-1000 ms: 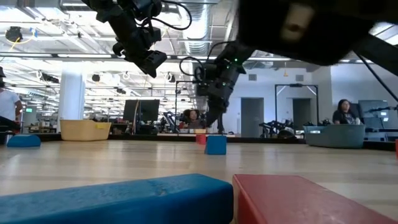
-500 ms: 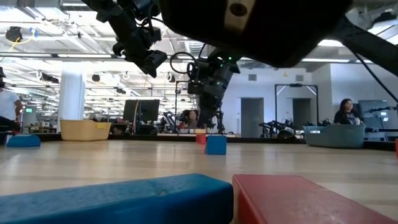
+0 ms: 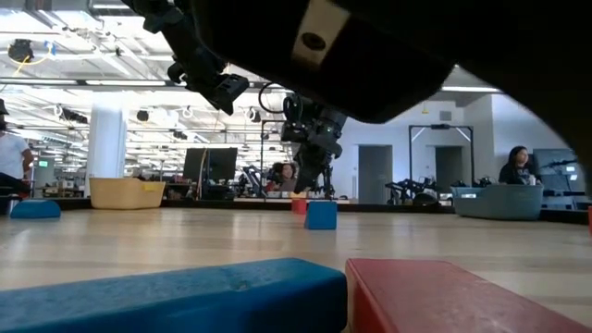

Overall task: Sort & place blocks by color
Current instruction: Put the top left red block into the dark blue bin

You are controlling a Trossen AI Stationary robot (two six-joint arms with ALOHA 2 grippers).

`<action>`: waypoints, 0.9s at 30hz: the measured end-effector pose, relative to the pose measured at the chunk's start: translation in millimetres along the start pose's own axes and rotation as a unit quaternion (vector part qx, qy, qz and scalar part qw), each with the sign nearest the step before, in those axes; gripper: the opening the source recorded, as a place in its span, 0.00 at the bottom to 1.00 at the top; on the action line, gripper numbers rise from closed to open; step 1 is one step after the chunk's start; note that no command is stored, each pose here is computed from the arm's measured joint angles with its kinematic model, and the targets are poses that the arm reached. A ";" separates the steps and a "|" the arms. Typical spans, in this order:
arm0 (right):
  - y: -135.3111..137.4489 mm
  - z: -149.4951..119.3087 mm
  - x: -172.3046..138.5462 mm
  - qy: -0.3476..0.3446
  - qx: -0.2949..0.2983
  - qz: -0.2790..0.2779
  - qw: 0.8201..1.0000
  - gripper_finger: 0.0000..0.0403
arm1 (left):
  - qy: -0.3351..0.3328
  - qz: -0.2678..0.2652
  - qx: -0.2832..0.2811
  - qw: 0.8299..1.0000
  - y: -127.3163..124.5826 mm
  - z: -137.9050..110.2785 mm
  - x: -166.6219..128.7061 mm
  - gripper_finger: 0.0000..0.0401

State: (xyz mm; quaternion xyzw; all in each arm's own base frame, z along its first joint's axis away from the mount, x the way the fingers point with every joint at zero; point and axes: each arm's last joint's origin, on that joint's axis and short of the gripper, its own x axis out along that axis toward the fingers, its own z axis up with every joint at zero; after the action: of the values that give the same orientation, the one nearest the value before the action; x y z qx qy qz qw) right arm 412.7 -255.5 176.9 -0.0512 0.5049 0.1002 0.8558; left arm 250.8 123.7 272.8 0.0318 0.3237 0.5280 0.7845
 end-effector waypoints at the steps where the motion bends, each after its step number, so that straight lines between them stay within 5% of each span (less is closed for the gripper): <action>1: -0.9 -1.2 -0.5 0.001 0.002 0.000 1.000 0.00 | 0.000 0.000 0.000 1.000 0.0 0.0 0.0 0.43; 18: -6.2 -14.8 -5.9 0.021 0.067 0.019 0.997 0.00 | 0.000 -0.002 -0.002 1.000 -0.1 0.0 0.0 0.43; 22: -16.3 -17.3 -13.0 -0.083 0.058 0.088 0.991 0.00 | 0.006 -0.015 0.001 1.000 -0.7 -1.1 -0.1 0.43; 27: -35.5 -28.2 -16.3 -0.132 0.078 0.066 0.986 0.00 | 0.014 -0.016 0.001 1.000 -1.4 -3.4 -1.0 0.43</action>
State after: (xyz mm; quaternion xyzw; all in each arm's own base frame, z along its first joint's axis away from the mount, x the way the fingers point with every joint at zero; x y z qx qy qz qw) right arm 388.9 -297.4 176.9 0.0626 0.3959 0.1230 0.9079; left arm 249.9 121.3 270.1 0.0194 0.3358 0.5153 0.7882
